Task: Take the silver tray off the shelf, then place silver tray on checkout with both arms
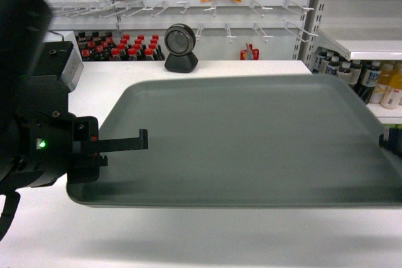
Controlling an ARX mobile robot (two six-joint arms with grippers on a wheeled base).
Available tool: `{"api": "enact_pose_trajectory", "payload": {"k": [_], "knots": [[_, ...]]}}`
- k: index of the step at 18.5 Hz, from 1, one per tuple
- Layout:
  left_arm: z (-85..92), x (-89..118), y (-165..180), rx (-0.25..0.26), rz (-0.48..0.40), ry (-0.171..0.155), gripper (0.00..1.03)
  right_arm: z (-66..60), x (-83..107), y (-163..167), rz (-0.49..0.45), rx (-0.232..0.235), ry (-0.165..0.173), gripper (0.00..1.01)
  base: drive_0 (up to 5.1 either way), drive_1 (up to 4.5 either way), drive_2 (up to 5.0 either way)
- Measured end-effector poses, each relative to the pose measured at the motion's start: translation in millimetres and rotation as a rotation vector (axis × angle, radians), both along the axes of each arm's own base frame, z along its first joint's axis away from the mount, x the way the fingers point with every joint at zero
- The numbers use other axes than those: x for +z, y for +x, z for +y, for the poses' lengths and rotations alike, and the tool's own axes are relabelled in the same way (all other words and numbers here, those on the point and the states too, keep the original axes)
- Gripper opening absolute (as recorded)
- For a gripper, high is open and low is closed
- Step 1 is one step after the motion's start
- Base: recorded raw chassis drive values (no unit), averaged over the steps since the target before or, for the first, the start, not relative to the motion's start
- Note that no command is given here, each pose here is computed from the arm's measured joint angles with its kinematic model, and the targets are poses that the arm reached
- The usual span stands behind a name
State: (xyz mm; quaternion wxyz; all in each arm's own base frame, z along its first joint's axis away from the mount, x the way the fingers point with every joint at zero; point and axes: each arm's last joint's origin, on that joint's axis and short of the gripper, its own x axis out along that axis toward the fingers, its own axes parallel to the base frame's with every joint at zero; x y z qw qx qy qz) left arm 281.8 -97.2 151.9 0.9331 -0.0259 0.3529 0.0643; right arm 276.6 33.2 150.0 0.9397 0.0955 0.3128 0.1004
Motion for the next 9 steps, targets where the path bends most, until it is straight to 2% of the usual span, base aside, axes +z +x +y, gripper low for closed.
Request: {"api": "enact_pose_trajectory", "payload": {"k": [1, 2, 3, 5, 6, 8, 9], "knots": [[-0.2, 3.5, 3.4, 0.042, 0.025, 0.036, 0.04, 2.2, 0.1, 5.6, 0.028, 0.058, 0.003, 0.02, 0.0, 0.00, 0.0], [1.7, 7.2, 9.6, 0.072, 0.020, 0.034, 0.04, 3.4, 1.4, 18.2, 0.043, 0.120, 0.014, 0.03, 0.0, 0.00, 0.0], [6.9, 11.6, 20.0, 0.099, 0.003, 0.022, 0.04, 5.9, 3.7, 34.4, 0.024, 0.166, 0.011, 0.03, 0.0, 0.00, 0.0], [18.4, 18.0, 45.4, 0.123, -0.047, -0.021, 0.04, 12.6, 10.6, 66.7, -0.014, 0.204, 0.010, 0.03, 0.0, 0.00, 0.0], [23.4, 18.1, 55.8, 0.124, -0.061, -0.027, 0.04, 17.5, 11.4, 80.7, -0.021, 0.217, 0.011, 0.03, 0.0, 0.00, 0.0], [35.9, 9.6, 79.4, 0.118, -0.074, -0.044, 0.04, 28.9, 2.5, 112.5, -0.008, 0.238, 0.008, 0.03, 0.0, 0.00, 0.0], [40.5, 1.5, 90.6, 0.113, -0.065, -0.043, 0.04, 32.9, -6.4, 126.4, 0.013, 0.244, 0.006, 0.03, 0.0, 0.00, 0.0]]}}
